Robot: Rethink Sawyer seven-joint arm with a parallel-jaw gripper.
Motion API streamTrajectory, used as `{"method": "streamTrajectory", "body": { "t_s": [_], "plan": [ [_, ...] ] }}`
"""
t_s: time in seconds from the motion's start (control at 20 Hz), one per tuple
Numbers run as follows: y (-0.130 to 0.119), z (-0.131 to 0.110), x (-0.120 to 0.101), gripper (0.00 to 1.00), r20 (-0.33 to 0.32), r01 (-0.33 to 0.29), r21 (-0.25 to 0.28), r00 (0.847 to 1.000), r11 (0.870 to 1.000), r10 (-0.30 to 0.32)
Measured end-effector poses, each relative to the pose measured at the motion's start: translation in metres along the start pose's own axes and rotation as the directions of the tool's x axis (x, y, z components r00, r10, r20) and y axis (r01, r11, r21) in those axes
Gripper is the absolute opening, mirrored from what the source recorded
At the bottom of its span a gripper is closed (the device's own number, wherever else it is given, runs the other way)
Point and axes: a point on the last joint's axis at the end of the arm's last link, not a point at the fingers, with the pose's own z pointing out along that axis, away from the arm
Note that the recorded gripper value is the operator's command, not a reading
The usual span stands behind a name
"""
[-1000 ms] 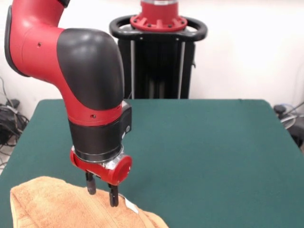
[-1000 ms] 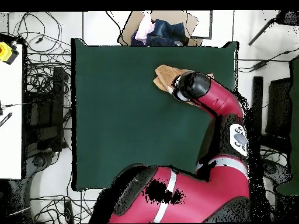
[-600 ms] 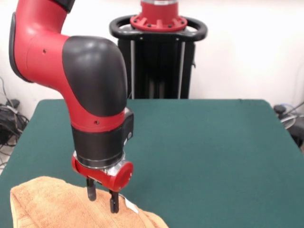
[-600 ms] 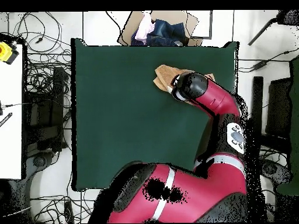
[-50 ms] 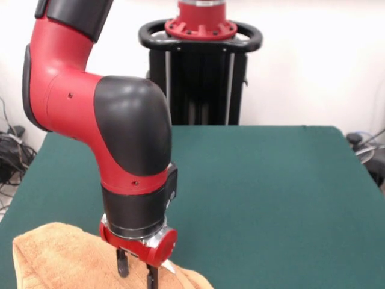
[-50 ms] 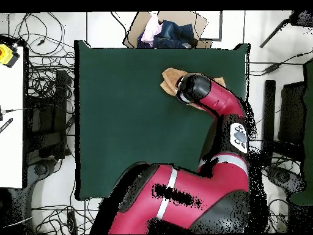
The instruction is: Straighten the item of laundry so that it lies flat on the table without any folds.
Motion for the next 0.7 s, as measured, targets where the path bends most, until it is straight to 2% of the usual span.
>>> {"method": "streamTrajectory", "body": {
  "t_s": [0.7],
  "plan": [
    [0.013, 0.003, -0.028, 1.00, 0.016, 0.020, -0.017, 1.000, 1.000, -0.020]
  ]
}}
